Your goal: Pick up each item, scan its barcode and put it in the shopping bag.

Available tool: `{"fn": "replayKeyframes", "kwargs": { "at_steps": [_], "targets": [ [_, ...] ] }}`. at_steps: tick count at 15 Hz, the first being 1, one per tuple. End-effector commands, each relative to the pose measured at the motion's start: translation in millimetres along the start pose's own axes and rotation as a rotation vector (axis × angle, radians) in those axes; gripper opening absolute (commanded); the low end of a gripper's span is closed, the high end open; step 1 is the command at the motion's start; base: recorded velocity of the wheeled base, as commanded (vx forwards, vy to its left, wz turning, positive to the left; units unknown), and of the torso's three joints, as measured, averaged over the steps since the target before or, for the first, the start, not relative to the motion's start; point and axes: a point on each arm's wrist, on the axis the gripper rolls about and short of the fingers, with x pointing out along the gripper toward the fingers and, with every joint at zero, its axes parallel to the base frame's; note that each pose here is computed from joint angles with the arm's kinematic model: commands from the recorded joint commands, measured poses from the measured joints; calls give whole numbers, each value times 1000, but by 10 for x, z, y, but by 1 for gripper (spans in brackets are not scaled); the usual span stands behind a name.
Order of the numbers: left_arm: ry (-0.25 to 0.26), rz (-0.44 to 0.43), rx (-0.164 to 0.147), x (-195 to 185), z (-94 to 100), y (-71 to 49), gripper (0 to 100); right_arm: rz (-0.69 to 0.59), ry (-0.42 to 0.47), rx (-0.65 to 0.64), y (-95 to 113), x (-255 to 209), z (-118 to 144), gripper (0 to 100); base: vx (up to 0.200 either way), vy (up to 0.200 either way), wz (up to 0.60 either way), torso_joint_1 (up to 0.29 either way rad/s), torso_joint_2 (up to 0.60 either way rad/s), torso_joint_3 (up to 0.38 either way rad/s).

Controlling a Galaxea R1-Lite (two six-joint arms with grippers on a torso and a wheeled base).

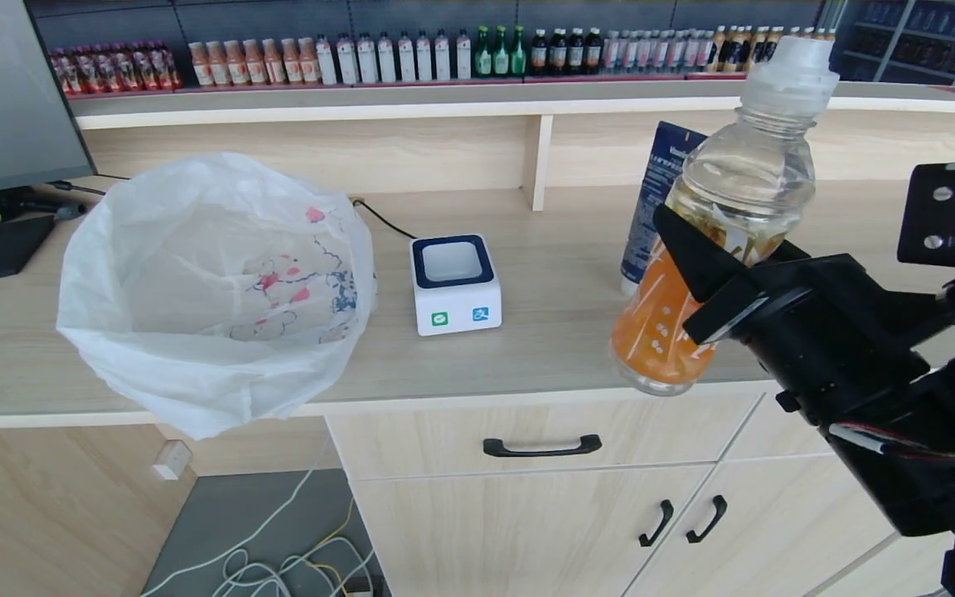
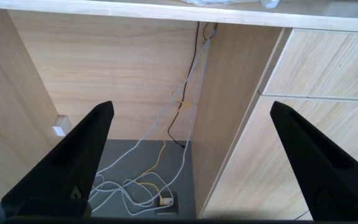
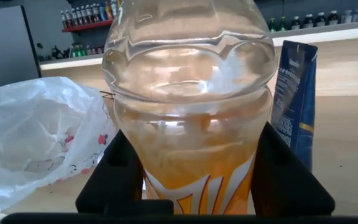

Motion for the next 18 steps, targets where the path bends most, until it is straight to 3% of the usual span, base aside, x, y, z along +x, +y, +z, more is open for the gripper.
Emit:
{"fn": "replayKeyframes", "kwargs": {
  "at_steps": [1,5,10,18],
  "targets": [
    [0,2,-2,0,0,0,100,-9,-19,15,-4,23,40,0,0,0,0,0,0,0],
    [0,2,-3,0,0,0,100,-35,-89,42,-28,168,160,0,0,100,0,0,1,1],
    [0,2,-6,0,0,0,100,-38,-67,35,-52,116,127,0,0,200,0,3,6,3],
    [0,0,-6,0,0,0,100,-48,-118,43,-112,48,308,0,0,200,0,2,-1,2]
  ]
}}
